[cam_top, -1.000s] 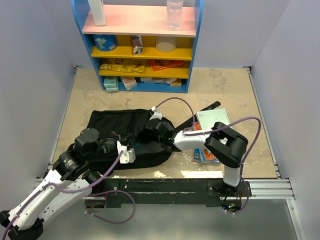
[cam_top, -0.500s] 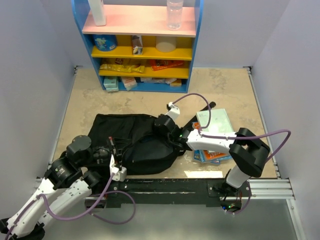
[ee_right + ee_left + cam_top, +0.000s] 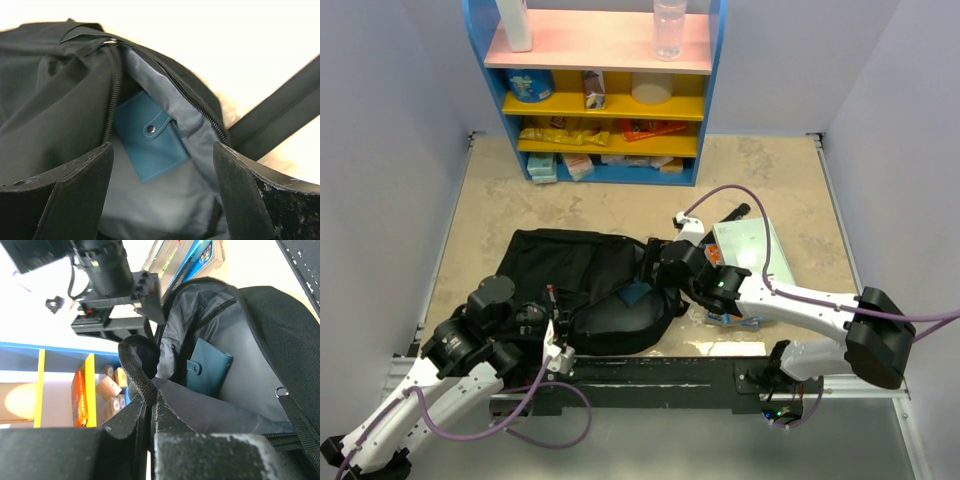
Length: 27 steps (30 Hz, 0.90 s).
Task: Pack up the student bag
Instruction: Place the personal item in the student bag, then adjust the personal item in the student bag.
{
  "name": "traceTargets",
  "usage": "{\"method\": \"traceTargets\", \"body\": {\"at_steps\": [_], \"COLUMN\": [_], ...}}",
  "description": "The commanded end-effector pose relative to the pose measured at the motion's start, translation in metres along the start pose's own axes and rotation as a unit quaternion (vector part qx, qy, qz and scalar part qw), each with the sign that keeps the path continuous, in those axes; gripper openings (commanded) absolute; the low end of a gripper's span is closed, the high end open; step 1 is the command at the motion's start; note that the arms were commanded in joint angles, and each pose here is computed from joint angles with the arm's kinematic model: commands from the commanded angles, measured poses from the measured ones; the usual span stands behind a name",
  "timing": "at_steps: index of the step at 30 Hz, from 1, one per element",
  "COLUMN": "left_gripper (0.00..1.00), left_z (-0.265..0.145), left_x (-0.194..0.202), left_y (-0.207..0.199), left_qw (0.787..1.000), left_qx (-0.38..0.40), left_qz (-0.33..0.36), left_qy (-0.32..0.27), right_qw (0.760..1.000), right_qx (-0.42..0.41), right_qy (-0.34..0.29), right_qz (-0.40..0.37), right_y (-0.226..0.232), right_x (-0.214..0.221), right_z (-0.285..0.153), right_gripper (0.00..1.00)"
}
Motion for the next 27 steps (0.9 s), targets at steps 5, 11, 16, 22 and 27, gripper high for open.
{"method": "traceTargets", "body": {"at_steps": [5,11,16,22,27], "left_gripper": [0.0,0.0,0.0,0.0,0.0], "left_z": [-0.002,-0.007,-0.009,-0.009,-0.011], "left_x": [-0.013,-0.012,-0.014,-0.015,-0.016], "left_y": [0.022,0.034,0.032,0.035,0.033], "left_qw": [0.998,0.998,0.998,0.998,0.998], "left_qx": [-0.037,-0.051,-0.054,-0.053,-0.05], "left_qz": [0.044,0.032,0.033,0.032,0.03], "left_qy": [-0.032,-0.014,-0.017,-0.02,-0.019], "right_qw": [0.965,0.93,0.916,0.869,0.844], "right_qx": [-0.093,-0.117,-0.176,-0.234,-0.242], "right_qy": [-0.067,-0.088,-0.113,-0.081,-0.096], "right_qz": [-0.236,-0.337,-0.342,-0.429,-0.468], "right_y": [0.013,0.0,0.006,0.042,0.058], "right_x": [-0.024,-0.028,-0.031,-0.007,-0.003], "right_z": [-0.007,-0.021,-0.041,-0.038,-0.034], "right_gripper": [0.81,0.79,0.8,0.79,0.78]}}
Point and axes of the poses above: each gripper's point midway between its finger pads, its own z axis out along the fingers, its own y axis along the line the jaws close on, x = y × z, the point moved 3 cm from there along -z, back along the fingers, and after that the axes turned 10 degrees about z, right-handed, at the moved point
